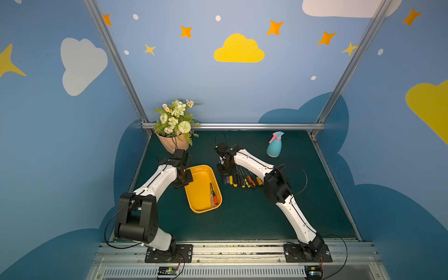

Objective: Take out the screwdriver from the storage box
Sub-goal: Place the screwdriver at the center of the board.

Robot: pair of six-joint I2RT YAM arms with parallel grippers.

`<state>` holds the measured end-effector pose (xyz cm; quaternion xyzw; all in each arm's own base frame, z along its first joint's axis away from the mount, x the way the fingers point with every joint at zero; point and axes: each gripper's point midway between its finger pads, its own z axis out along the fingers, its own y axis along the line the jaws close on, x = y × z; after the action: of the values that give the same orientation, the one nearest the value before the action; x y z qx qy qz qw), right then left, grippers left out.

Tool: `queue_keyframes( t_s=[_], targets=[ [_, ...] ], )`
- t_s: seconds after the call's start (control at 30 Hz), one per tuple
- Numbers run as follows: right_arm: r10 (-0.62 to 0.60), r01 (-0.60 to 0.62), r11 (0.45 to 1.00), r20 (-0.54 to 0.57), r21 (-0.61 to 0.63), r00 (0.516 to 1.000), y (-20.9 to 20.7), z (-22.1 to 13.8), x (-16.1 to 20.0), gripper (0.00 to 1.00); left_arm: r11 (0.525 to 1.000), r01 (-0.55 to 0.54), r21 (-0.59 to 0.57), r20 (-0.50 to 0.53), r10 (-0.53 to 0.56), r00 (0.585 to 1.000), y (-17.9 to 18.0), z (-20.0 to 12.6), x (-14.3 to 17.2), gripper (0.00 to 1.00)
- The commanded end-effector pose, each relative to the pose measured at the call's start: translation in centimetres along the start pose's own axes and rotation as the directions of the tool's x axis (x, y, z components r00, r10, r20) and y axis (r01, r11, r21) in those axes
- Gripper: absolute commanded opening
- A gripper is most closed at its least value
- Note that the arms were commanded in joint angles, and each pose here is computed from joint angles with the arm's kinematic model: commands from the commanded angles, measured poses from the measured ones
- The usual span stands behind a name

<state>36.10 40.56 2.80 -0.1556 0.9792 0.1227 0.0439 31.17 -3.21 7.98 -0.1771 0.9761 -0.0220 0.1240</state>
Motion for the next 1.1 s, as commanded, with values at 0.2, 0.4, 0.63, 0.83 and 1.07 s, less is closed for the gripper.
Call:
queue_keyframes(
  t_s=[0.2, 0.4, 0.63, 0.83, 1.07],
  targets=[
    [0.011, -0.011, 1.000, 0.013, -0.002, 1.000, 0.0, -1.5, -0.3, 0.37, 0.999, -0.001, 0.036, 0.019, 0.000, 1.000, -0.5, -1.1, -0.5, 0.02],
    [-0.034, 0.035, 0.999, 0.116, -0.007, 0.993, 0.8, -5.2, -1.9, 0.37, 0.999, -0.001, 0.035, 0.017, 0.000, 1.000, -0.6, -1.0, -0.5, 0.02],
    [-0.106, 0.117, 0.993, 0.268, -0.025, 0.958, 1.7, -10.5, -2.7, 0.38, 0.999, 0.003, 0.033, 0.030, -0.004, 1.000, -0.8, -1.1, -1.2, 0.03],
    [-0.178, 0.215, 0.973, 0.328, -0.082, 0.928, 3.2, -13.4, -1.1, 0.38, 1.000, -0.001, 0.023, 0.036, 0.000, 0.999, -0.9, -0.7, -1.8, 0.02],
    [-0.286, 0.335, 0.934, 0.305, -0.122, 0.908, 5.5, -13.7, 3.0, 0.38, 0.999, 0.034, -0.003, 0.061, -0.034, 0.998, -0.5, -0.4, -2.5, 0.02]
  ],
)
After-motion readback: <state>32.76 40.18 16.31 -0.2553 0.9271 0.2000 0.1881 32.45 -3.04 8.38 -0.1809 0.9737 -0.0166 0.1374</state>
